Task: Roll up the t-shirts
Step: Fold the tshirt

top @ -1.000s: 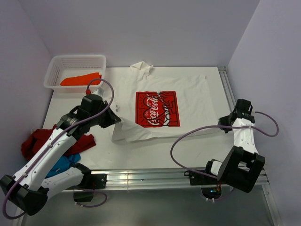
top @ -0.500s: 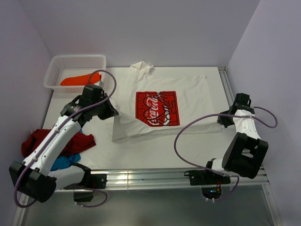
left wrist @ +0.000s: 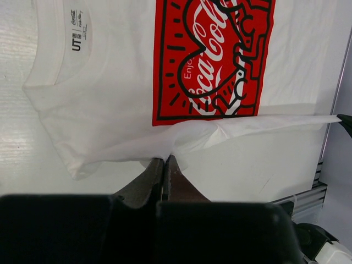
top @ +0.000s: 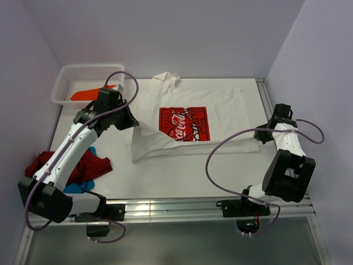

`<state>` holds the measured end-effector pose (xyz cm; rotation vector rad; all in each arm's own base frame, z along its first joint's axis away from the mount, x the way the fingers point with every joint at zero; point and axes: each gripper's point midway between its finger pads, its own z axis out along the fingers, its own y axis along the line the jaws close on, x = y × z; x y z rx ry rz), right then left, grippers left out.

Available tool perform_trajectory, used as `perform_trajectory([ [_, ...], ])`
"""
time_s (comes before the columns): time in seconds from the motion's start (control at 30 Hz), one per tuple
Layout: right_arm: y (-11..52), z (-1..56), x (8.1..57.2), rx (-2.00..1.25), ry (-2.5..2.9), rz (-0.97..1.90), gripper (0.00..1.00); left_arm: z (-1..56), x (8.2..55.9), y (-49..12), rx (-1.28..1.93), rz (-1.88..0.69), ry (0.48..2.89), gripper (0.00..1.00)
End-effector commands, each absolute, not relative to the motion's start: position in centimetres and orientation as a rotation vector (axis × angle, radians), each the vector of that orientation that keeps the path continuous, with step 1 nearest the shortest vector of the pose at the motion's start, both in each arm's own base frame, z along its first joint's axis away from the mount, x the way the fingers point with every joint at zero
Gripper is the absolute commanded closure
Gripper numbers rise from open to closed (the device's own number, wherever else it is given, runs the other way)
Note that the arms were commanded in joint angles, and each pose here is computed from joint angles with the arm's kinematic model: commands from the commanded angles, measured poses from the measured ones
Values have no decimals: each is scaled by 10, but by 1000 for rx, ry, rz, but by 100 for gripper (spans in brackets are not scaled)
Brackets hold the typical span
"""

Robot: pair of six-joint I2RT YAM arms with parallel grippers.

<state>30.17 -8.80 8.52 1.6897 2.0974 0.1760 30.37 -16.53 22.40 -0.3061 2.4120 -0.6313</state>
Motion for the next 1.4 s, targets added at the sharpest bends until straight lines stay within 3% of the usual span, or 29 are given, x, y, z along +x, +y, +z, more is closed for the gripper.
perform_trajectory([
  [0.0, -94, 97, 320, 1670, 2048, 186, 100, 249, 321, -168, -232, -642, 2338, 100],
  [1.37, -98, 78, 378, 1718, 2061, 166, 100, 235, 418, -172, -211, -527, 2415, 100],
])
